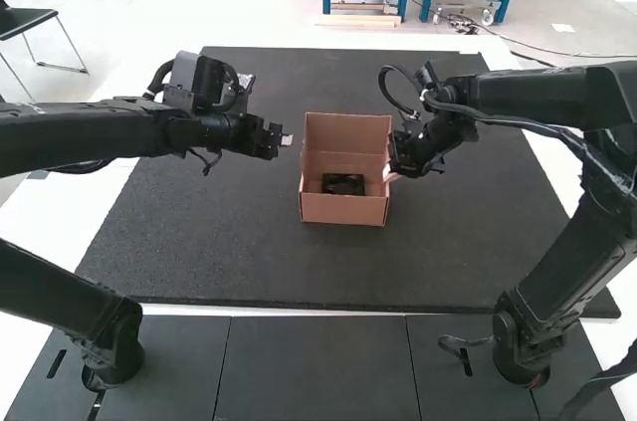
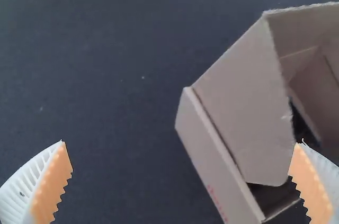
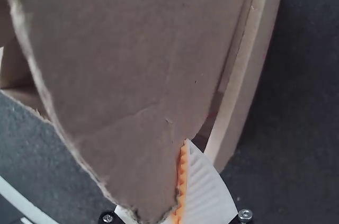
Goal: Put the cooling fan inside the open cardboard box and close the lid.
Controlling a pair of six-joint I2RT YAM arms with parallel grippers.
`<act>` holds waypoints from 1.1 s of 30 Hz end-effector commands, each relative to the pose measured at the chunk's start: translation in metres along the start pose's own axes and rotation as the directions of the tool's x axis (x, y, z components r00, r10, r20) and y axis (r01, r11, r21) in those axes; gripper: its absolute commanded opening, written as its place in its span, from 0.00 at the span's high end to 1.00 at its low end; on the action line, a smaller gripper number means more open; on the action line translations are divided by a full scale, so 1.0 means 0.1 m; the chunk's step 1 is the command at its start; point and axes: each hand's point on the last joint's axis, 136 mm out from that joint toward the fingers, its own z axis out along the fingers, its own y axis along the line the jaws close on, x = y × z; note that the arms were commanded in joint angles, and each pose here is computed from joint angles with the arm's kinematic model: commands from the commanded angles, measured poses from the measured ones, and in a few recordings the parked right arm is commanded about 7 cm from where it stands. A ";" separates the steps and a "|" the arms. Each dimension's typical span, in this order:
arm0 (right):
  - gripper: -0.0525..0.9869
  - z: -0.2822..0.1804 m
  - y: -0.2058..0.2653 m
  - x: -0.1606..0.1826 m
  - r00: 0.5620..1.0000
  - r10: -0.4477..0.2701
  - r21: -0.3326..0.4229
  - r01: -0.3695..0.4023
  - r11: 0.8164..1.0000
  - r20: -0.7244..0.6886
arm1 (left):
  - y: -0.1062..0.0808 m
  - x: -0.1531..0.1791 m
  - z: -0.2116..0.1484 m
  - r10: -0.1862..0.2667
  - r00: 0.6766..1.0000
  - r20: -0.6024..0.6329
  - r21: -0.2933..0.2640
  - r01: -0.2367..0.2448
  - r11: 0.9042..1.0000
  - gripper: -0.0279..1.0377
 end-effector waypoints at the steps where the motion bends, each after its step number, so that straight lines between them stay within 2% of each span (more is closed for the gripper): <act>1: 0.97 -0.06 0.14 0.03 0.999 -0.033 -0.039 0.033 0.999 0.009 | 0.18 0.00 0.06 0.010 1.000 0.006 -0.093 -0.009 0.996 0.07; 9: 0.97 -0.05 0.16 0.04 0.999 -0.053 -0.039 0.054 0.998 0.007 | 0.18 0.07 0.29 0.018 1.000 -0.008 -0.084 -0.018 0.996 0.07; 14: 0.97 -0.02 0.15 0.10 0.998 -0.061 -0.040 0.060 0.997 -0.007 | 0.08 0.13 0.40 0.029 0.999 -0.024 -0.050 -0.030 0.998 0.07; 18: 0.97 0.02 0.13 0.17 0.998 -0.059 -0.036 0.058 0.998 -0.022 | 0.01 0.15 0.41 0.037 0.999 -0.032 -0.034 -0.038 0.999 0.07; 23: 0.97 0.07 0.03 0.26 0.998 -0.053 0.000 0.053 0.999 -0.041 | 0.02 0.12 0.38 0.034 0.999 -0.038 -0.037 -0.036 0.999 0.07; 26: 0.96 0.05 0.05 0.20 0.998 -0.053 -0.004 0.052 0.999 -0.026 | 0.03 0.08 0.35 0.034 0.999 -0.038 -0.040 -0.036 0.999 0.07; 27: 0.88 0.03 0.05 0.13 0.999 -0.036 -0.003 0.036 0.999 -0.005 | 0.04 0.07 0.34 0.032 0.999 -0.039 -0.042 -0.034 0.999 0.07; 29: 0.65 -0.01 0.07 0.05 1.000 -0.021 -0.005 0.021 1.000 0.018 | 0.06 0.03 0.31 0.027 0.999 -0.034 -0.049 -0.029 0.998 0.07; 31: 0.47 -0.08 0.11 -0.05 0.999 -0.029 -0.006 0.029 1.000 0.037 | 0.11 -0.01 0.28 0.020 0.999 -0.028 -0.060 -0.022 0.998 0.07; 33: 0.34 -0.17 0.14 -0.02 0.998 -0.060 -0.001 0.060 0.998 0.006 | 0.19 -0.09 0.24 0.013 1.000 -0.013 -0.089 -0.014 0.996 0.07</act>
